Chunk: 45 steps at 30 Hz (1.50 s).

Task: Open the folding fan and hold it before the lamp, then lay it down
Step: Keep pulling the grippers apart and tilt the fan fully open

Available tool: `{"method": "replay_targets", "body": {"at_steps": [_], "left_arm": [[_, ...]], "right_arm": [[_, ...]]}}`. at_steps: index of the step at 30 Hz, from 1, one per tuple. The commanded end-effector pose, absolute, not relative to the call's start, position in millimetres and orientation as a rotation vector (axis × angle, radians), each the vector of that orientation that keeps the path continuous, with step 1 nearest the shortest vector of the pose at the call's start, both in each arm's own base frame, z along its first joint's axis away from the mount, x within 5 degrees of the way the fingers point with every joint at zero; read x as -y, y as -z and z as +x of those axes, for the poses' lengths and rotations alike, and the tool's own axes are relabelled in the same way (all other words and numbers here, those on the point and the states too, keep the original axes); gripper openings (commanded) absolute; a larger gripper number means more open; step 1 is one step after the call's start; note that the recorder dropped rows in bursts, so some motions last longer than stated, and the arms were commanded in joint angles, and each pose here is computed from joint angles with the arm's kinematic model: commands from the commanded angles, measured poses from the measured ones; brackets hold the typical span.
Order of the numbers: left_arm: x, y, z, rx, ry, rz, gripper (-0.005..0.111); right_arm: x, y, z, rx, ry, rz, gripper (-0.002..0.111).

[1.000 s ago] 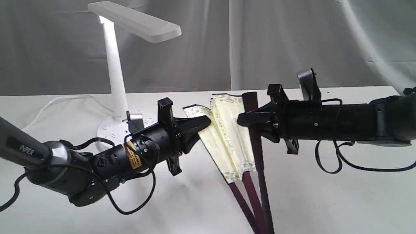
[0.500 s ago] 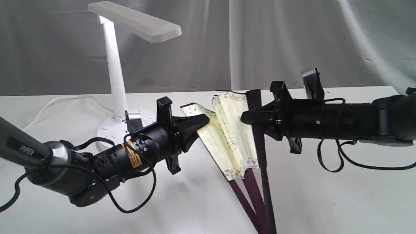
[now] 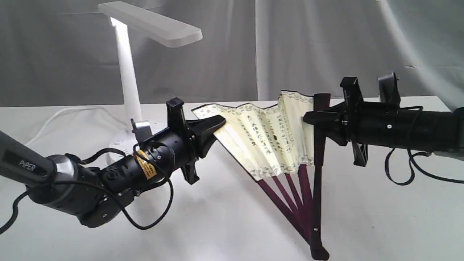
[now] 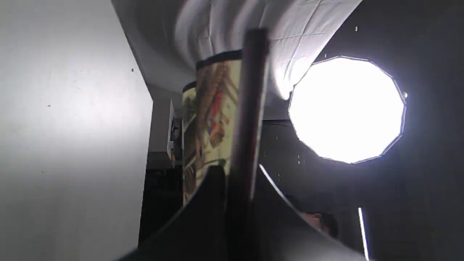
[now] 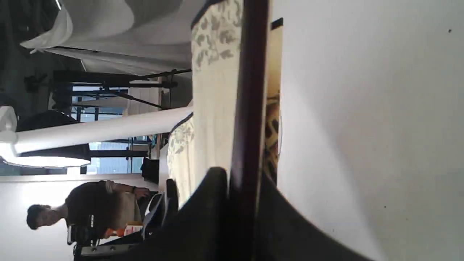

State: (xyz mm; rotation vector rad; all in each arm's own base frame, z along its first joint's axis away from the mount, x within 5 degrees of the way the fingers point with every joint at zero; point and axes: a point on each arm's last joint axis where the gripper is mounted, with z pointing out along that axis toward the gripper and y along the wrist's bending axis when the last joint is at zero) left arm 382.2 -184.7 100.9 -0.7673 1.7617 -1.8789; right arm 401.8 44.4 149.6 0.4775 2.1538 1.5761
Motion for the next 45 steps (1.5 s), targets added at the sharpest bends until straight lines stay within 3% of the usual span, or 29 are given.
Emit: {"method": "replay_targets", "body": {"at_steps": [1,30,35,45], "left_arm": [[182,-119,386,-1.662,1.904,-0.776,0.0],[189,-148,386,-1.506,1.869,-0.778,0.0],[191,-160,373,-1.453,1.809,-0.786,0.0],[163,-150,335,-1.484,1.668,-0.93,0.0]], "right_arm": [[-33,-152,402,-2.146,-1.556,0.431,0.0],[57,-162,392,-1.965,-1.613,0.61,0.0],[58,-162,392,-1.969,-1.612,0.611,0.0],[57,-162,392,-1.97,-1.615,0.611,0.0]]}}
